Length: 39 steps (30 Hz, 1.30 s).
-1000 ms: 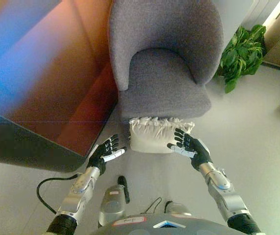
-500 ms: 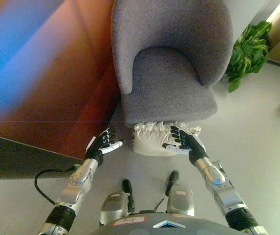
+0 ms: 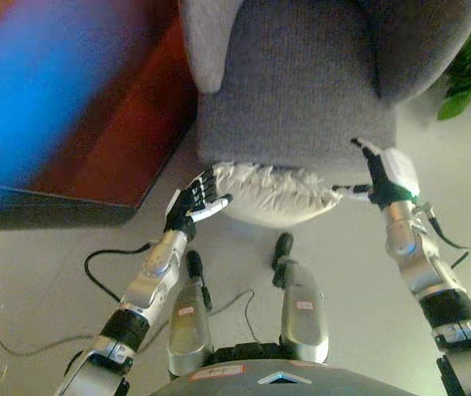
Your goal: Pick up the pillow and put it on the sofa.
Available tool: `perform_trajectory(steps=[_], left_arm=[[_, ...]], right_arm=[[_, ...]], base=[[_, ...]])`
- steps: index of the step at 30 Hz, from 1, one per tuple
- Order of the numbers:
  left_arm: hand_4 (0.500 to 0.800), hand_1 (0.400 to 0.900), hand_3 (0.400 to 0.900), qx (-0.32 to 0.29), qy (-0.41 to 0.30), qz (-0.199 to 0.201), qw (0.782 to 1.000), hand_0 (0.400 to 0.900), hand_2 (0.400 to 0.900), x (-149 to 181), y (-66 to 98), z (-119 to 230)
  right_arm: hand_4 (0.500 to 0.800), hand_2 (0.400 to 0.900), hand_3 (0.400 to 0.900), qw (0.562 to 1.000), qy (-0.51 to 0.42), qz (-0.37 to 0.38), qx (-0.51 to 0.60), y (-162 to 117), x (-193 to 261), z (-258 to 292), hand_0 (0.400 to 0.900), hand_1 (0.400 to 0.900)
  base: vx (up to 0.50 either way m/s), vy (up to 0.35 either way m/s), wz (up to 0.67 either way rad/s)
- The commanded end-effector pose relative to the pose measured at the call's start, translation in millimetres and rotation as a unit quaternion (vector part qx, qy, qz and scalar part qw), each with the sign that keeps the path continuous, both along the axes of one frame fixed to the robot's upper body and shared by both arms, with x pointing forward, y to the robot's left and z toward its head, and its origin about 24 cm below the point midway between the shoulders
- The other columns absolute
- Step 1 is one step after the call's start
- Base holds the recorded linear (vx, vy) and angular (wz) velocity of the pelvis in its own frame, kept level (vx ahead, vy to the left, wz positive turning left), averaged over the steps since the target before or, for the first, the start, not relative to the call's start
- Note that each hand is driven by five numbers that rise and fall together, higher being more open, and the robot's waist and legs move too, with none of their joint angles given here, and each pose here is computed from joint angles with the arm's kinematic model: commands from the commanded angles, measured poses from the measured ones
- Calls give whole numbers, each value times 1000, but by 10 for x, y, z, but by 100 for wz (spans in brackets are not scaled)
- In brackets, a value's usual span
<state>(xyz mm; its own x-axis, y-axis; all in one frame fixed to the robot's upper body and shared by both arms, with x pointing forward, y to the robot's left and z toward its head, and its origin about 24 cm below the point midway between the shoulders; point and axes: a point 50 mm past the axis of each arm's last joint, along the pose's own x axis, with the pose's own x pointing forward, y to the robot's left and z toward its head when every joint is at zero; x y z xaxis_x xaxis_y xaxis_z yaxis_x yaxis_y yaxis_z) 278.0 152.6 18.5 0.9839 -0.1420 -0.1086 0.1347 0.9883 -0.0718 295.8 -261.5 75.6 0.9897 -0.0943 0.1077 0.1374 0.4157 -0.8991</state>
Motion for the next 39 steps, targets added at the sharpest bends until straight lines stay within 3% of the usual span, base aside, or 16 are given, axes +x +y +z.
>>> perform_trajectory(steps=[1,15,25,26,27,28,39], left_arm=[[800,900,900,-43,-133,26,990,900,900,143,44,545],[800,900,900,-82,-265,26,960,900,900,344,-112,1241],[800,900,900,-95,-323,17,942,900,900,284,-85,1560],[800,900,900,-91,-322,13,942,900,900,273,-84,1562],[800,900,900,-90,-319,13,943,900,900,261,-79,1549],[800,900,900,-92,-315,13,944,900,900,251,-71,1530],[800,900,900,-104,-295,19,950,900,900,264,-83,1458]], right_arm=[[800,900,900,996,-83,33,-9,208,134,292,900,900],[800,900,900,986,-162,29,32,352,399,657,900,900],[800,900,900,966,-252,-54,-27,182,817,1505,900,900],[628,614,614,966,-252,-50,-23,214,854,1590,614,614],[628,614,614,964,-260,-49,-11,224,866,1661,614,614],[500,400,400,964,-262,-44,-7,241,869,1679,400,400],[500,400,400,961,-276,-27,14,299,822,1720,400,400]], base=[[-88,23,4],[-139,48,13],[-53,60,12],[6,79,-1],[11,74,-5],[15,61,-7],[6,17,-1]])
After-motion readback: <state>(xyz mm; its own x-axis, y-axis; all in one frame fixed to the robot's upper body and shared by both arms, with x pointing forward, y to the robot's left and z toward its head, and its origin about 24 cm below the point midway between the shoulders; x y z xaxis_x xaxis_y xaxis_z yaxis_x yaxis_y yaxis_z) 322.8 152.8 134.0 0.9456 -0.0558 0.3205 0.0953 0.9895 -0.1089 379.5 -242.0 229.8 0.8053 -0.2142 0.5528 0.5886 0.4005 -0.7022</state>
